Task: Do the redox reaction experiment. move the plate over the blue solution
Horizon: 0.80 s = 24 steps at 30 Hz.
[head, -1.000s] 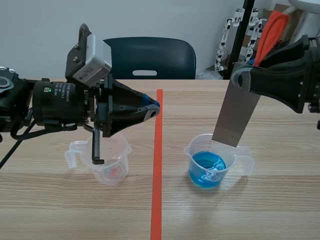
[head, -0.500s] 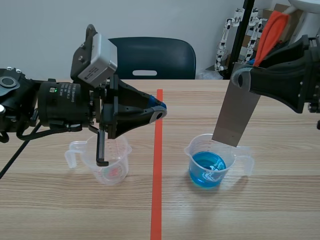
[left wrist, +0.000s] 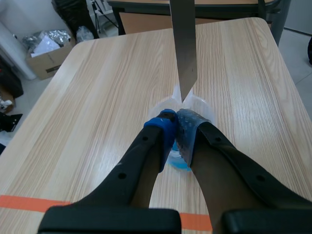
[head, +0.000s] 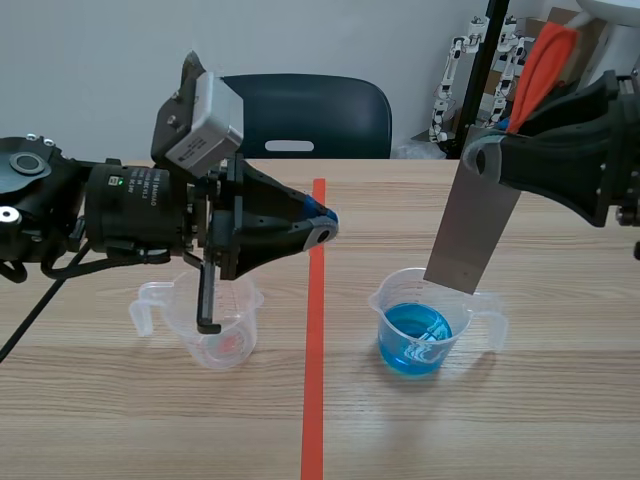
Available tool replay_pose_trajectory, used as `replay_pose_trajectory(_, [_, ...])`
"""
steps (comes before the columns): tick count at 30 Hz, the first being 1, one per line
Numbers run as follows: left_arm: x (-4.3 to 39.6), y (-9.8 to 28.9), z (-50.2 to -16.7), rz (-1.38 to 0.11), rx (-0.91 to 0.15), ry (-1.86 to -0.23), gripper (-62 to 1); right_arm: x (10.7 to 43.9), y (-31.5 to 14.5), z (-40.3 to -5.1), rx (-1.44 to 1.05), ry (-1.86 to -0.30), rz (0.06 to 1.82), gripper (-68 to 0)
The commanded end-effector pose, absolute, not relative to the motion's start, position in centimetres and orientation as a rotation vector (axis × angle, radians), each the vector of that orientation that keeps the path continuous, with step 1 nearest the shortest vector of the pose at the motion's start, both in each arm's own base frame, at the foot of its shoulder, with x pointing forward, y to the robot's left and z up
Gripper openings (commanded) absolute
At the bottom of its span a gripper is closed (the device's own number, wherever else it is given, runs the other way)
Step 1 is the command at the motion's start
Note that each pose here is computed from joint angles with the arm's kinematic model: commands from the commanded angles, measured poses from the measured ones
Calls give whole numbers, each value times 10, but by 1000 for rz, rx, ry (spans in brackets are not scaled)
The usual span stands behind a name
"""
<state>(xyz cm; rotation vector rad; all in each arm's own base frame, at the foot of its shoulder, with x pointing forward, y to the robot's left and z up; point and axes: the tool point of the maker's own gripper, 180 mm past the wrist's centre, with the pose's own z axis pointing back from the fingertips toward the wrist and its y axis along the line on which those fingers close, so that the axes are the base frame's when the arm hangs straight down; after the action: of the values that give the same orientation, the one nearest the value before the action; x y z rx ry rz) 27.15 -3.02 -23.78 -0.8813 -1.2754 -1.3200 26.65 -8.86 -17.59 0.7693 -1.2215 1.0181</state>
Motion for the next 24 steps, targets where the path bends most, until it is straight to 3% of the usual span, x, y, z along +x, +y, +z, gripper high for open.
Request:
replay_pose_trajectory(1, [273,-35,-230,-1306,-908,-1305,-582,270,-87,-162,790,-1267,1013,-669])
replay_pose_trajectory(24, [273,-35,-228,-1290,-922,-1307,-582,270,-87,-162,790,-1267,1013,-669])
